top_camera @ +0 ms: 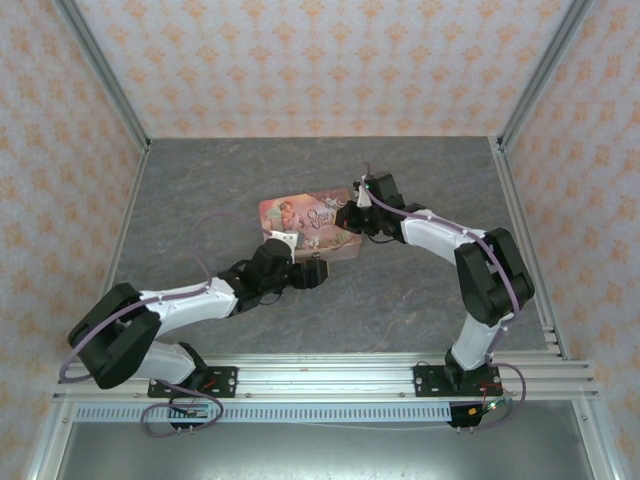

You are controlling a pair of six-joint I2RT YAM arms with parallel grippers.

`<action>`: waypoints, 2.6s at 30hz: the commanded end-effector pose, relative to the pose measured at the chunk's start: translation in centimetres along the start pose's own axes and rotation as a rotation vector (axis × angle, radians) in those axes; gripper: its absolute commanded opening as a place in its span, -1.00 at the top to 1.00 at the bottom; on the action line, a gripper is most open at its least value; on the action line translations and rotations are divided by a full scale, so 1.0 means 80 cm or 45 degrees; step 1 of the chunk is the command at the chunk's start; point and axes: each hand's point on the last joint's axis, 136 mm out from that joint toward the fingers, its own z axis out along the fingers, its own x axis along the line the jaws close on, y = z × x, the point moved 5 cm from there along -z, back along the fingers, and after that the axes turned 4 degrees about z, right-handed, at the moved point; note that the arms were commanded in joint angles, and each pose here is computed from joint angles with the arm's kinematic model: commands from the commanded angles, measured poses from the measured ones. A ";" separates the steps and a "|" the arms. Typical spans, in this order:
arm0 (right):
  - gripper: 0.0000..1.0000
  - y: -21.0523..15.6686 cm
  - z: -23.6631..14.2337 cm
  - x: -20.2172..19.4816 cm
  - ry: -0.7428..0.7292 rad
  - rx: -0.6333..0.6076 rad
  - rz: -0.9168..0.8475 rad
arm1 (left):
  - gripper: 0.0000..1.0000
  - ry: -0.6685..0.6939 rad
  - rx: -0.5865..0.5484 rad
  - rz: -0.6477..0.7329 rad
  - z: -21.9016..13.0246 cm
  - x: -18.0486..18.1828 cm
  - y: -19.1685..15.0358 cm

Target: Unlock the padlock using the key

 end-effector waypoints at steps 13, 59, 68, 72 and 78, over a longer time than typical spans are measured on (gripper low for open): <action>1.00 -0.025 0.022 -0.035 -0.177 0.053 -0.011 | -0.58 0.081 -0.146 0.065 0.045 0.017 -0.003; 1.00 -0.028 0.026 -0.023 -0.139 0.067 -0.029 | 0.13 0.329 -0.217 -0.018 0.068 0.030 0.027; 1.00 -0.028 0.026 -0.020 -0.129 0.063 -0.029 | 0.32 0.341 -0.195 -0.029 0.074 0.030 0.027; 1.00 -0.026 0.023 -0.015 -0.109 0.054 -0.026 | 0.45 0.341 -0.197 -0.038 0.072 0.029 0.028; 1.00 -0.010 0.002 0.013 -0.024 -0.027 -0.082 | 0.48 0.318 -0.209 -0.075 0.058 0.022 0.036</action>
